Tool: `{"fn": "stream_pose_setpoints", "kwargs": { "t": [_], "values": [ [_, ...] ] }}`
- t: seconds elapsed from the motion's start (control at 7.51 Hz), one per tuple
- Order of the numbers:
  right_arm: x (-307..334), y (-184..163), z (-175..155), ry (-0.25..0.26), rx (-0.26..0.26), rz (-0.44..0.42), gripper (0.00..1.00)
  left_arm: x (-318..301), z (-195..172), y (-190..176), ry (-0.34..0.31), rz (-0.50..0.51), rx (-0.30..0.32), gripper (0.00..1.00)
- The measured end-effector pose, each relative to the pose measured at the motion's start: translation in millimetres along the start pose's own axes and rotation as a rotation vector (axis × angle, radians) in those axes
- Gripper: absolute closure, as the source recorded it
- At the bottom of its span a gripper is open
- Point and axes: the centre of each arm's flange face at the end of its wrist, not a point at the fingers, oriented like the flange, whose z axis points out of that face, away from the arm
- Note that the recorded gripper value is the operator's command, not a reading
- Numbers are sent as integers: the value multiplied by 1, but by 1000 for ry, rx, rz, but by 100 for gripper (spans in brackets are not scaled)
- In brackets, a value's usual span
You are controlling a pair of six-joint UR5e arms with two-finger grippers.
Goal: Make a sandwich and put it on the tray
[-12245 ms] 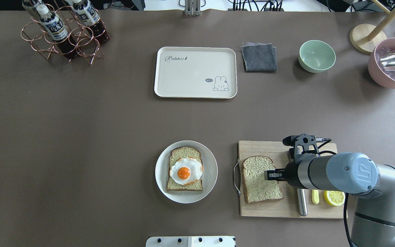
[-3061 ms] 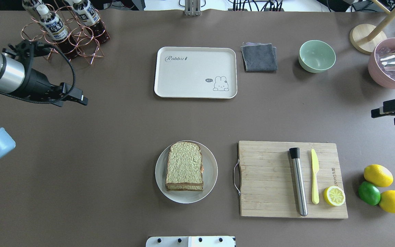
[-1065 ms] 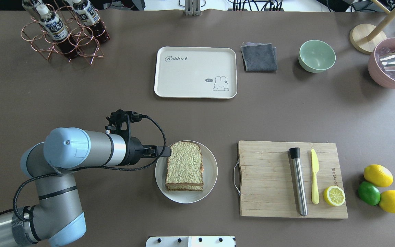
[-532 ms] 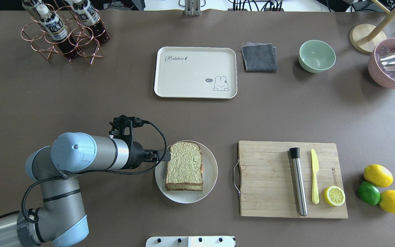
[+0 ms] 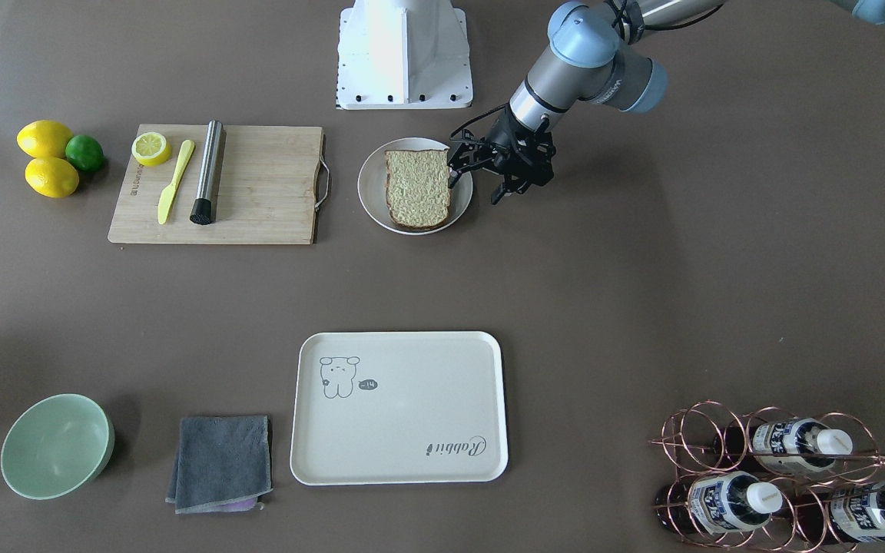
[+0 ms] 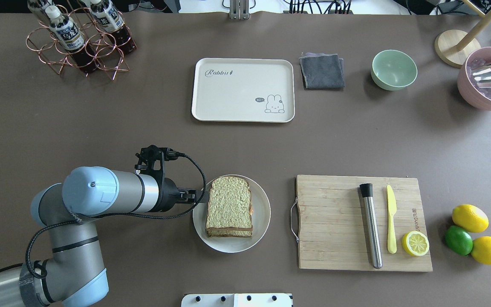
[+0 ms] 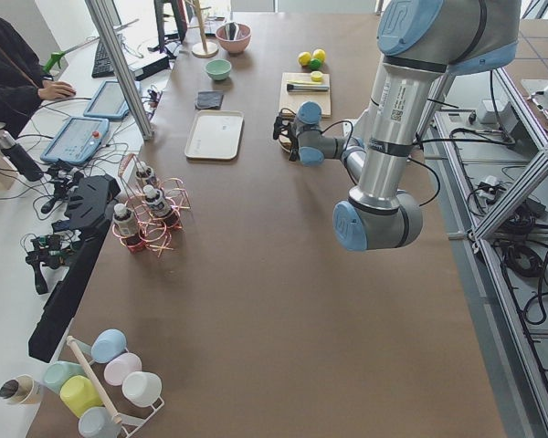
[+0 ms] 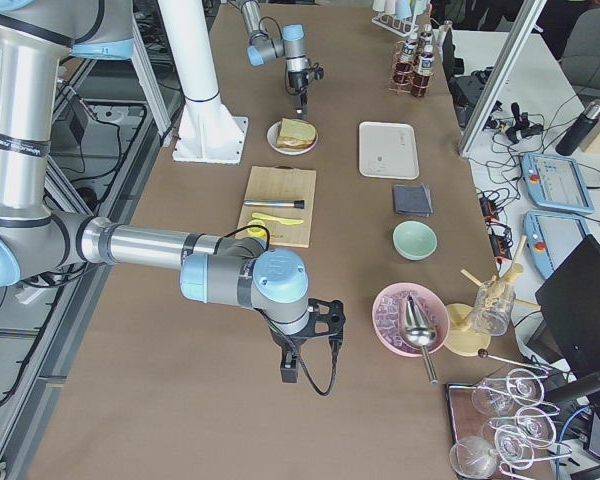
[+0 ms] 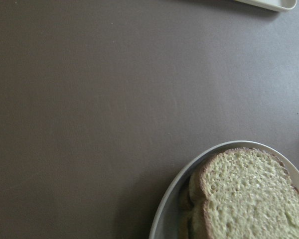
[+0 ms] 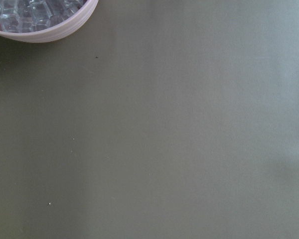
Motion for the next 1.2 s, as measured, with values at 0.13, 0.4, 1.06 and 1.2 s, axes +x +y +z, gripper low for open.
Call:
{"fn": "stream_pose_setpoints", "kwargs": {
  "t": [0.13,0.4,1.06,1.2],
  "values": [
    [-1,-1,-1,0,3,3,0,0,0,0,1,1,-1,24],
    [-1,-3,-2,1,7,2,0,1,3,6,2,4,-10,24],
    [-2,-6,-4,2,11,-1,0,-3,3,16,24,11,-17,55],
    [-3,-6,-4,2,12,-2,0,-4,4,16,23,10,-17,55]
  ]
}}
